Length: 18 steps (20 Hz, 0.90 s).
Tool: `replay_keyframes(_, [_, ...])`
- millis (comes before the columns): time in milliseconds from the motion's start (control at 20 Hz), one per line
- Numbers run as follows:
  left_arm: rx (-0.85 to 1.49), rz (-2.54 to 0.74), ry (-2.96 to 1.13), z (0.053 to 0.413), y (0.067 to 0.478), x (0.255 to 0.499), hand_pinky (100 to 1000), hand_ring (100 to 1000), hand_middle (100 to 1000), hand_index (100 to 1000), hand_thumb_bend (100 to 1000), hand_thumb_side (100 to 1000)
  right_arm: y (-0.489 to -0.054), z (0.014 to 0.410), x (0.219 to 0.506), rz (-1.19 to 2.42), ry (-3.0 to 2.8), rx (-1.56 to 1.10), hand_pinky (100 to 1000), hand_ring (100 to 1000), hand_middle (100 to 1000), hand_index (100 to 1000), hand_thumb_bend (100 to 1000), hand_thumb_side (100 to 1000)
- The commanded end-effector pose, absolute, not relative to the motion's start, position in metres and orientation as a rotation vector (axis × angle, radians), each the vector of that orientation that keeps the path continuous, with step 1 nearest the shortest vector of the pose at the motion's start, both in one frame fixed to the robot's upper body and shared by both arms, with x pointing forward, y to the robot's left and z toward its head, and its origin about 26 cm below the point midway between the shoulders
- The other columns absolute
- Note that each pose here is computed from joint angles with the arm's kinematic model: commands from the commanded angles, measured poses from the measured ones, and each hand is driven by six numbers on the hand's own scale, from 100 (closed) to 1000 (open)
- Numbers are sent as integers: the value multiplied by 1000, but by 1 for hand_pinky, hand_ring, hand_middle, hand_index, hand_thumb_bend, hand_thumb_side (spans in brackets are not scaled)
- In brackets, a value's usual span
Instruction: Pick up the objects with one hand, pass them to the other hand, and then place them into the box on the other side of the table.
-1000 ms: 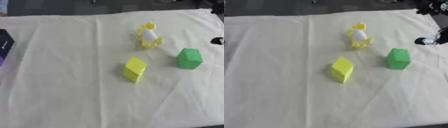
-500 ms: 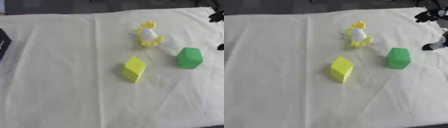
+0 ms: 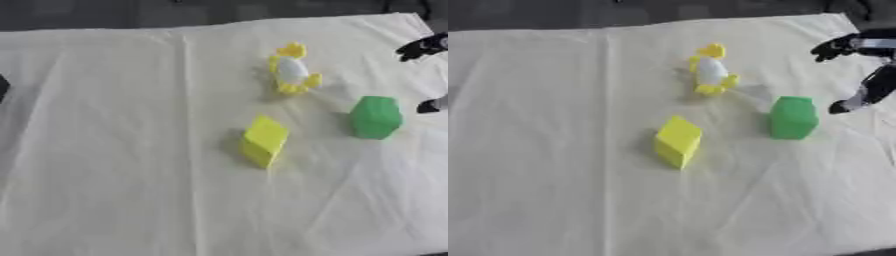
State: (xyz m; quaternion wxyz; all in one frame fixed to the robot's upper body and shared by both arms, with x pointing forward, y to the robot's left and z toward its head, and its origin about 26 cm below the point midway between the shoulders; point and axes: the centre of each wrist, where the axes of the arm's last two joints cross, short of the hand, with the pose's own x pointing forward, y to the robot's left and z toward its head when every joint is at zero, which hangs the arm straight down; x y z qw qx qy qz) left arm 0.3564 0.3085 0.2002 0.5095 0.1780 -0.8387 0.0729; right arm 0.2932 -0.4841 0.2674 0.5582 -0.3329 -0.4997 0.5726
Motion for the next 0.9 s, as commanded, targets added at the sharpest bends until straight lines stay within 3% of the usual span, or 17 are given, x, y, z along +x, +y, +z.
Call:
replay_keyframes(50, [450, 161, -2055, 213, 313, 353, 742, 782, 823, 854, 207, 858, -486, 283, 292, 1349, -1183, -845, 986, 939, 855, 967, 562, 160])
replay_keyframes(900, [454, 162, -2047, 210, 316, 353, 742, 783, 824, 853, 208, 855, -489, 286, 291, 1310, -1203, -855, 982, 932, 854, 968, 548, 184])
